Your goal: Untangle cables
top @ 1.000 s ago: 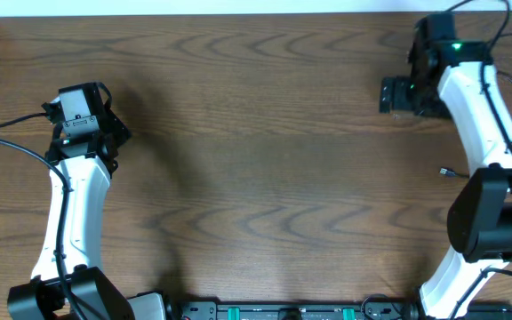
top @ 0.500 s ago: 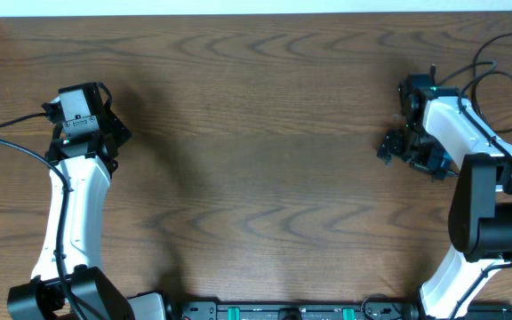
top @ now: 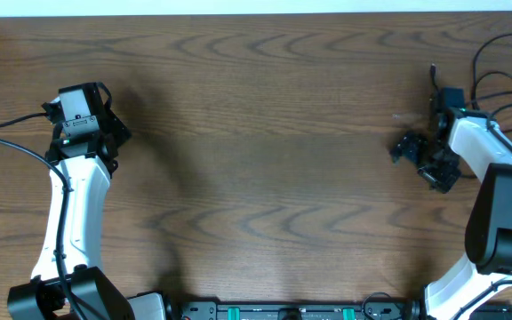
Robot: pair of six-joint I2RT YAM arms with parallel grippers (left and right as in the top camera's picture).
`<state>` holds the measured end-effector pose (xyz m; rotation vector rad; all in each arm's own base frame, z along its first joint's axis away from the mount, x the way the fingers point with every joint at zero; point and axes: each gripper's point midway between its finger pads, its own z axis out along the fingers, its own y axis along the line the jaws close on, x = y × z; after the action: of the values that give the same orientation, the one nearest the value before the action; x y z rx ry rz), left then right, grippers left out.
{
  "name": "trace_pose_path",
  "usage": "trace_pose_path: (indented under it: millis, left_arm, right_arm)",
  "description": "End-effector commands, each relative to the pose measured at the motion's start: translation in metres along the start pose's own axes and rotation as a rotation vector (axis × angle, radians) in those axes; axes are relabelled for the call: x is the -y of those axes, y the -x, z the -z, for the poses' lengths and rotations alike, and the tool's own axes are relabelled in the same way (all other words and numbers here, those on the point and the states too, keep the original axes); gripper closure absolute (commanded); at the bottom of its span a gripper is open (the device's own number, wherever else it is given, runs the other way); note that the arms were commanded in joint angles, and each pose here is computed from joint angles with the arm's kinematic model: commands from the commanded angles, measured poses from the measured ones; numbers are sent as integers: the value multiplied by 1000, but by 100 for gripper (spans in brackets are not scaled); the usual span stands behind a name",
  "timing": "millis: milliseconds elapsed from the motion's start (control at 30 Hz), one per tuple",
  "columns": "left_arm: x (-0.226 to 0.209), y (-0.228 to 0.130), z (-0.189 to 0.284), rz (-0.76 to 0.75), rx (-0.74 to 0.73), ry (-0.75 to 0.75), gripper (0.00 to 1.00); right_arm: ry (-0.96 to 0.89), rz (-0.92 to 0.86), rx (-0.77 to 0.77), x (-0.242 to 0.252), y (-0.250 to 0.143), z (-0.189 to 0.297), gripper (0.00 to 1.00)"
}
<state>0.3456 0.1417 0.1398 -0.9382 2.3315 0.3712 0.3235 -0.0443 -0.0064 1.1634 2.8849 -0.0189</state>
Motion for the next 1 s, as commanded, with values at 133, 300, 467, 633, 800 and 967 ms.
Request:
trace_pose_path:
  millis: [133,300,467,633,800,967]
  left_arm:
    - [-4,9,2,16,24,20,13]
    - [-4,9,2,16,24,20,13]
    - [-4,9,2,16,24,20,13]
    - [-4,9,2,16,24,20,13]
    - [-4,9,2,16,24,20,13]
    - [-4,9,2,16,24,20,13]
  right_arm:
    - [-160,-140,6,65,9,-43,1]
    - [-116,-148,73,74,36,-44,2]
    - [-71,-97,158,66,60,-43,6]
    - [-51,-100,195,62,69,-41,9]
    - [-33,-104,229,58,77,-40,11]
    - [-14,-106,265,54,86,-38,15]
